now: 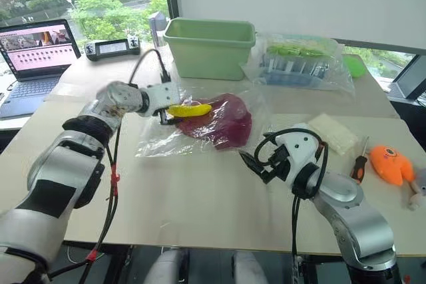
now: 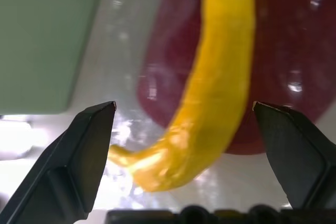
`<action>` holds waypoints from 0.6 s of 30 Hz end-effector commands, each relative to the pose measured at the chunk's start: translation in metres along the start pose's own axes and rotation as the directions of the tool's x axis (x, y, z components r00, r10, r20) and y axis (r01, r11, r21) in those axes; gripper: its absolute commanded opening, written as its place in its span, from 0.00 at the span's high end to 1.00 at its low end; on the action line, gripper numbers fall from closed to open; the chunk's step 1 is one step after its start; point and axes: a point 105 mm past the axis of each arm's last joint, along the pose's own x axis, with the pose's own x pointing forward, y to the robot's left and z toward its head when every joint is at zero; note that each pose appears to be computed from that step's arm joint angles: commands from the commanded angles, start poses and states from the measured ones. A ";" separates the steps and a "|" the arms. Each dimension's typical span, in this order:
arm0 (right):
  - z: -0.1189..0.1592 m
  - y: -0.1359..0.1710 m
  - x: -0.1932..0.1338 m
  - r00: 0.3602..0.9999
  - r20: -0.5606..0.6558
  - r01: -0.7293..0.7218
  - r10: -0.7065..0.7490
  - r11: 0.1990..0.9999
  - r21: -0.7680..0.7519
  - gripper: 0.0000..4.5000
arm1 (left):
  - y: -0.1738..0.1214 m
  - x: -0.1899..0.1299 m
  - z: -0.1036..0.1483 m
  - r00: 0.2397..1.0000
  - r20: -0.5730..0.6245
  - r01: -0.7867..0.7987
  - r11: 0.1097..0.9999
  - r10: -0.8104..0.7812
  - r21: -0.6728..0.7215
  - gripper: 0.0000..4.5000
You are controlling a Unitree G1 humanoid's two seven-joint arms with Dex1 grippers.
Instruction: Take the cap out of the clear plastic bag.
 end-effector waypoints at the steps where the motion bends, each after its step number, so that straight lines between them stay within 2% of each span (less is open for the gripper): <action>1: 0.016 -0.013 -0.008 0.994 0.057 0.092 -0.089 0.994 -0.051 0.00 | -0.008 0.001 -0.009 0.997 -0.049 0.065 0.998 -0.066 -0.019 0.16; 6: 0.017 -0.018 -0.010 0.989 0.065 0.134 -0.130 0.989 -0.064 0.00 | -0.014 0.005 -0.006 0.997 0.003 0.080 0.990 -0.080 -0.115 0.57; 9: 0.018 -0.018 -0.010 0.989 0.063 0.135 -0.130 0.988 -0.071 0.00 | -0.007 0.004 -0.002 0.999 0.040 0.038 0.986 -0.031 -0.165 0.76; 13: 0.020 -0.017 -0.007 0.992 0.066 0.117 -0.112 0.990 -0.075 0.00 | 0.027 -0.012 -0.004 0.983 0.047 -0.162 0.954 0.179 -0.254 0.81; 16: 0.021 -0.015 -0.004 0.993 0.069 0.101 -0.095 0.992 -0.076 0.00 | 0.050 -0.033 -0.023 0.945 -0.057 -0.328 0.925 0.323 -0.193 0.81; 18: 0.024 -0.015 0.000 0.993 0.076 0.092 -0.085 0.992 -0.084 0.00 | 0.066 -0.059 -0.051 0.887 -0.152 -0.462 0.853 0.437 -0.243 0.81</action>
